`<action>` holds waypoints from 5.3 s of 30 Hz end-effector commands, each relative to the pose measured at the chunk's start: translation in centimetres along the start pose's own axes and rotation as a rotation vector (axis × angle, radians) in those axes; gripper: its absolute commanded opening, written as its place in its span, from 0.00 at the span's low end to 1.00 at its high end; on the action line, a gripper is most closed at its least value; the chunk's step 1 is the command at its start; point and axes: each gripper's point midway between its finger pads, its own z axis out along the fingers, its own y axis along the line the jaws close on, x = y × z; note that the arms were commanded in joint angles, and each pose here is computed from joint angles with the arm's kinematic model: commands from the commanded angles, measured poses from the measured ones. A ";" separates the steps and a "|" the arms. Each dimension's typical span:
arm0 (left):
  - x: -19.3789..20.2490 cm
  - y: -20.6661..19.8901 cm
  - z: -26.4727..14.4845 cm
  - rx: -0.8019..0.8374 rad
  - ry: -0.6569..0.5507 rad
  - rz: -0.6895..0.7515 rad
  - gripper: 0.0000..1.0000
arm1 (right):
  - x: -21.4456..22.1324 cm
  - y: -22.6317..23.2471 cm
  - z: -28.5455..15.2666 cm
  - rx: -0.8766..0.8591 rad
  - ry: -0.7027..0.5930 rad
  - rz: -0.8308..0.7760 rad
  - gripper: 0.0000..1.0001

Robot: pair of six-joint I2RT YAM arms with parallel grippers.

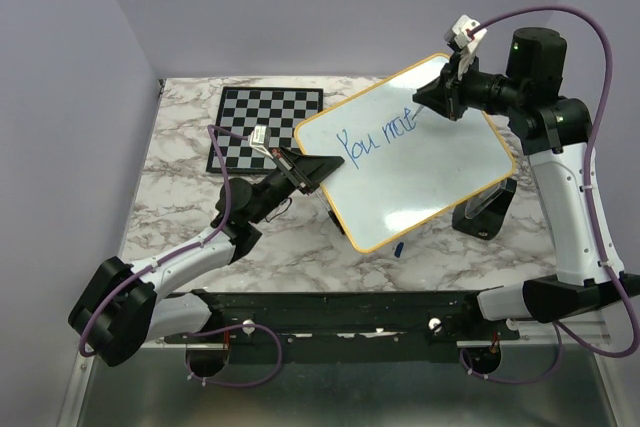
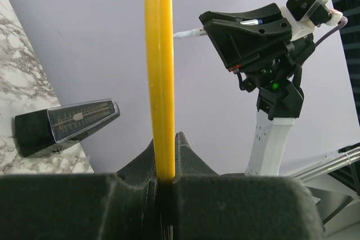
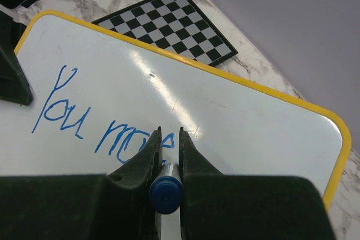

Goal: Write a sentence on the whiteboard

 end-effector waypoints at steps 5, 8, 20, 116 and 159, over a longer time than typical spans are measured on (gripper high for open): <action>-1.2 -9.3 -1.0 0.333 -0.045 0.004 0.00 | -0.3 -3.4 -0.4 0.163 0.014 -0.030 0.00; -1.3 -9.2 -1.0 0.331 -0.047 0.004 0.00 | -0.8 -2.9 -0.2 0.128 -0.004 -0.035 0.00; -1.2 -9.3 -0.7 0.331 -0.043 0.007 0.00 | -1.0 -2.1 0.7 0.056 -0.027 0.007 0.01; -1.6 -8.8 -0.6 0.322 -0.051 -0.002 0.00 | 3.9 -1.8 -1.7 0.118 0.121 0.014 0.00; -1.7 -8.8 -0.9 0.324 -0.055 -0.001 0.00 | 4.6 -3.7 -2.3 0.188 0.139 0.003 0.00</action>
